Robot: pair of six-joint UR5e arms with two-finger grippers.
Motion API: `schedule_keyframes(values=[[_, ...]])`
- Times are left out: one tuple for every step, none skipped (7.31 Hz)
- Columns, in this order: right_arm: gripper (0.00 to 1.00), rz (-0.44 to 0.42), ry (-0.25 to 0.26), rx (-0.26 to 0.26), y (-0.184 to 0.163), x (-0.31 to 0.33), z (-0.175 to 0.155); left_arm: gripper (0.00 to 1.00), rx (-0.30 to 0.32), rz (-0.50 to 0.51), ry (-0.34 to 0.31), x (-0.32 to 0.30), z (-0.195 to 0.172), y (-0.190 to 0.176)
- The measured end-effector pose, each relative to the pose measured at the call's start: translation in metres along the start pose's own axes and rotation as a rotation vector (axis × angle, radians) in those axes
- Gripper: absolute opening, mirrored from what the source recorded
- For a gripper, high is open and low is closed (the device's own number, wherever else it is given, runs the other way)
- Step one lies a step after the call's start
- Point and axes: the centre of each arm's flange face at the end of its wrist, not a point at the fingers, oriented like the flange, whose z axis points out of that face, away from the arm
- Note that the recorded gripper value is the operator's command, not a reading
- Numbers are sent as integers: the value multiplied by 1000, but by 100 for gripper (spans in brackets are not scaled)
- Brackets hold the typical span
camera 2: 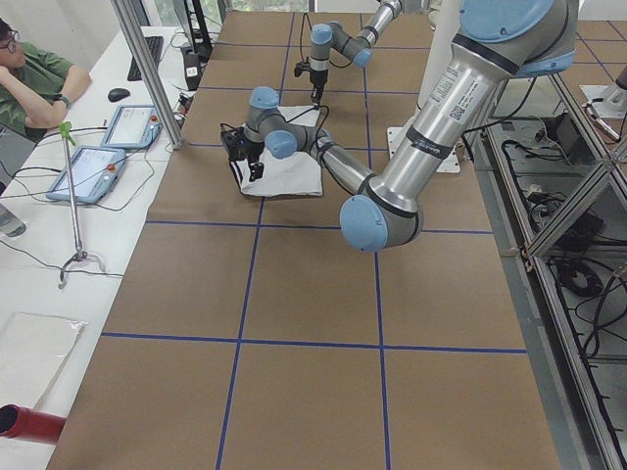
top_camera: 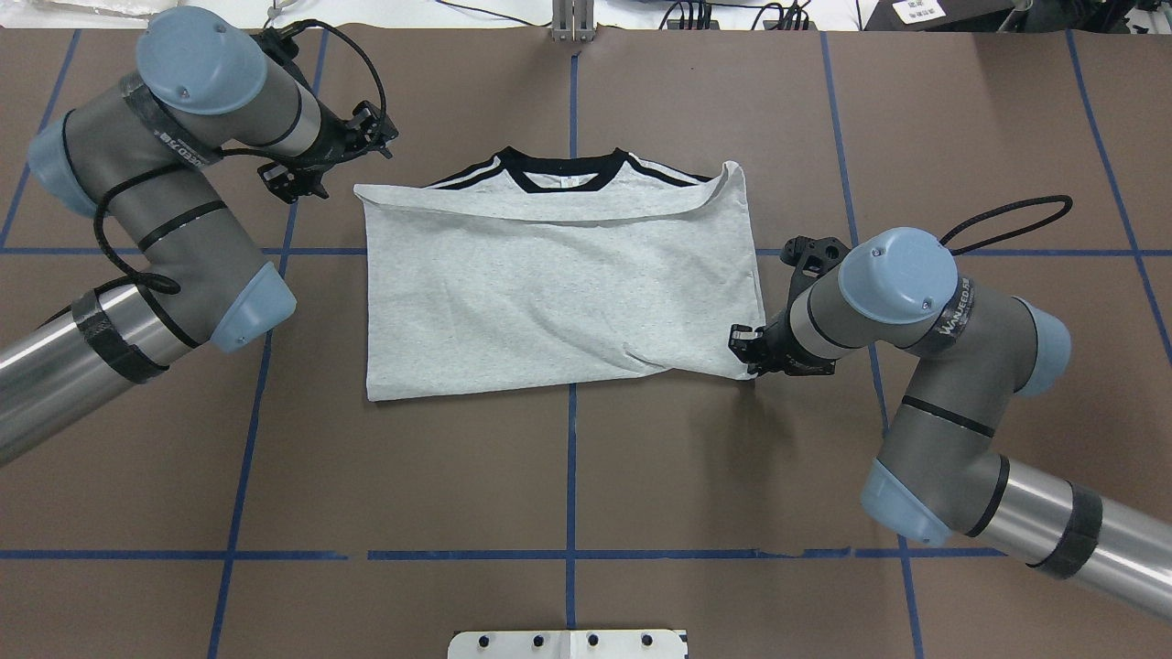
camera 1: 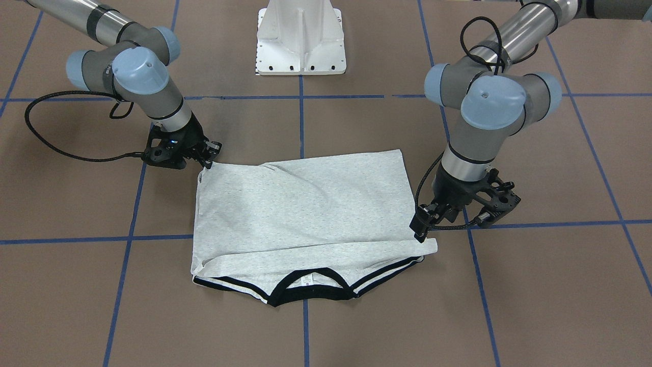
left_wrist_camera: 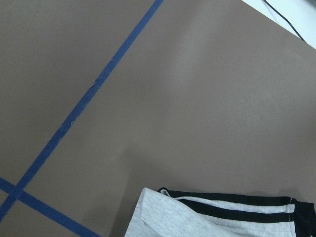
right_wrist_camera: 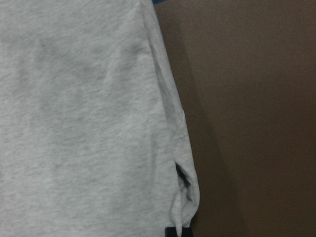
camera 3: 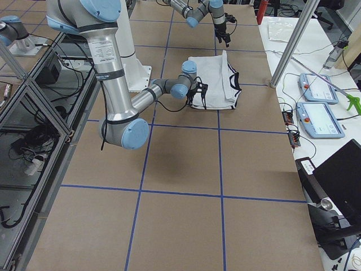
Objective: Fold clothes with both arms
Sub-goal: 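Move the right gripper down to the folded edge nearest it while the left withdraws, then drag the folded shirt with the right gripper toward the robot, rotating it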
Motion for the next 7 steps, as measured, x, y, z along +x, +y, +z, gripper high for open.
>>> schedule_keyframes(values=[[0, -2, -15, 2, 2, 10, -17, 99, 0, 0, -1, 0, 0, 0], [0, -5, -34, 6, 1, 25, -43, 99, 0, -1, -2, -1, 1, 0], [0, -14, -50, 4, 1, 36, -66, 99, 0, -1, -3, -2, 1, 0], [0, -23, -59, -1, 4, 45, -79, 99, 0, -1, -4, -2, 1, 0], [0, -29, -57, -9, 12, 55, -86, 99, -1, -1, -4, -2, 1, 0], [0, -42, -47, -31, 31, 72, -93, 99, -1, 0, -3, -2, 1, 1], [0, -65, -33, -72, 63, 90, -101, 99, -2, 2, -1, -2, 1, 2]])
